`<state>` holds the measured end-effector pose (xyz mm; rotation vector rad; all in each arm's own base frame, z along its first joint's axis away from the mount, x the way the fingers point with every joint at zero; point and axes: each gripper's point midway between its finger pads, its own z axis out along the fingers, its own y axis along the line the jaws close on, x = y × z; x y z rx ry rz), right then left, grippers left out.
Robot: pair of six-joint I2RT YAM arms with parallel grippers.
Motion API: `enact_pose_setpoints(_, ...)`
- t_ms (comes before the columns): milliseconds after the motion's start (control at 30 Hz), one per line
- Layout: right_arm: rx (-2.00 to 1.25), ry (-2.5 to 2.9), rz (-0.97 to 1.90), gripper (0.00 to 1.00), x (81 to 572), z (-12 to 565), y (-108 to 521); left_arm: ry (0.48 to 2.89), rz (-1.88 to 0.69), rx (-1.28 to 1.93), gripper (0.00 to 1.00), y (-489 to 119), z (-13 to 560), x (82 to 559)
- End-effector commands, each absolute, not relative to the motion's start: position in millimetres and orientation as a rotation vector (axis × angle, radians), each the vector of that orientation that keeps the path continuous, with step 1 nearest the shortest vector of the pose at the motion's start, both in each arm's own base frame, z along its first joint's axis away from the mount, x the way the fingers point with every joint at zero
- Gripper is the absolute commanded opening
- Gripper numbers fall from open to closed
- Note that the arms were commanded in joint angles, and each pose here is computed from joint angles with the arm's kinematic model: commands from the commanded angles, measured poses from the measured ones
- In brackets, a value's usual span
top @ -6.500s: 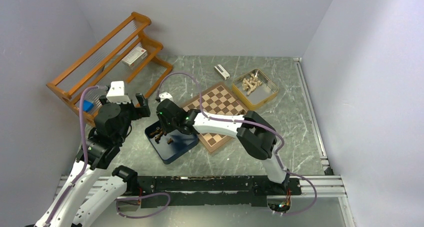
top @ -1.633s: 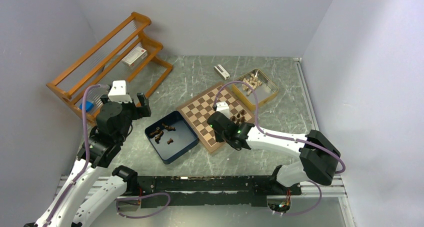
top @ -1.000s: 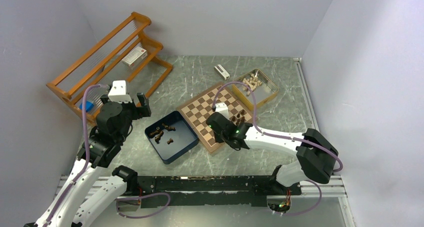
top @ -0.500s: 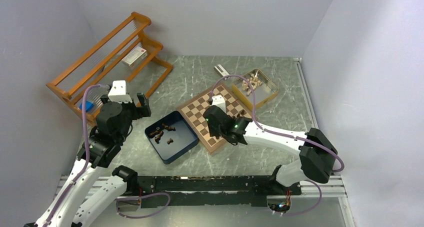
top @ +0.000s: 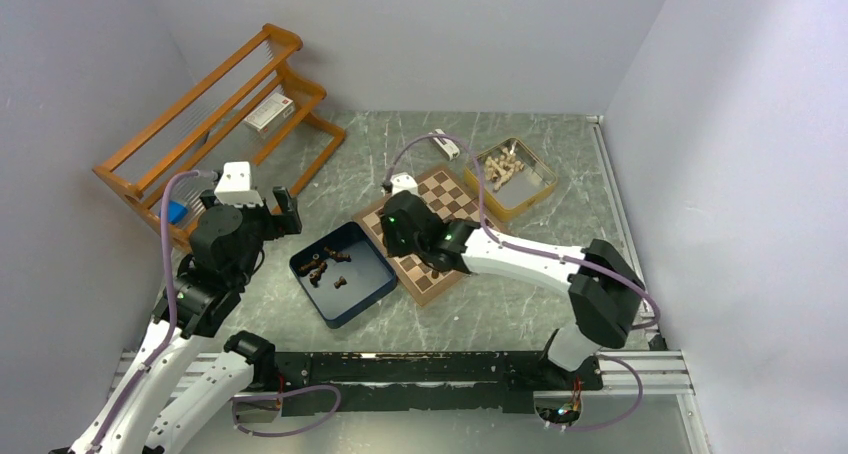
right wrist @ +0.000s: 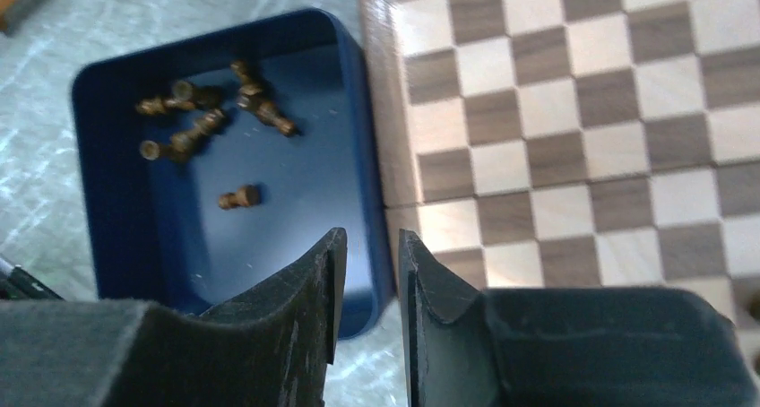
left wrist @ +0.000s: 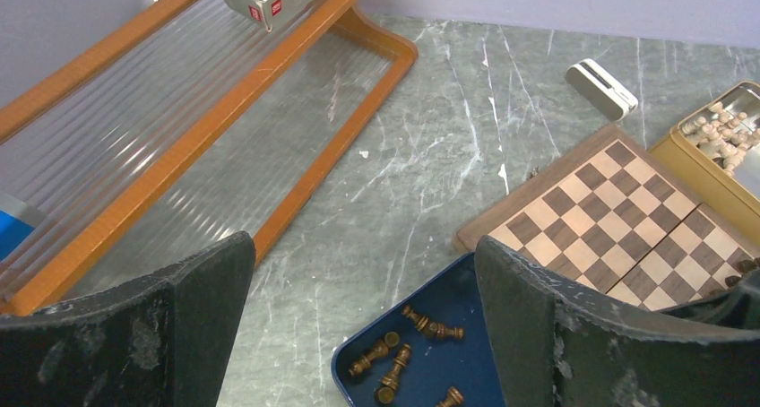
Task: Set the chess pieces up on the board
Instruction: Pick up the chess piece from the storage box.
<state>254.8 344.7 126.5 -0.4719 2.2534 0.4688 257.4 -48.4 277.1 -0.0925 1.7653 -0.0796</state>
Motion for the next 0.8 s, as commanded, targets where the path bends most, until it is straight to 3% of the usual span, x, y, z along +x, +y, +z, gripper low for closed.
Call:
enact_pose_setpoints(0,-0.547,2.157,0.633,0.31,258.6,147.0,393.6,1.722,-0.081,-0.107,0.96,-45.3,290.2,255.9)
enact_pose_setpoints(267,-0.702,2.147,0.63,0.31,257.6,112.7,444.8,1.703,-0.066,-0.136,0.96,-38.8,294.9,253.1)
enact_pose_setpoints(767,-0.796,2.126,0.667,0.33,261.0,74.6,485.1,1.693,-0.025,-0.197,0.97,-26.8,299.6,249.7)
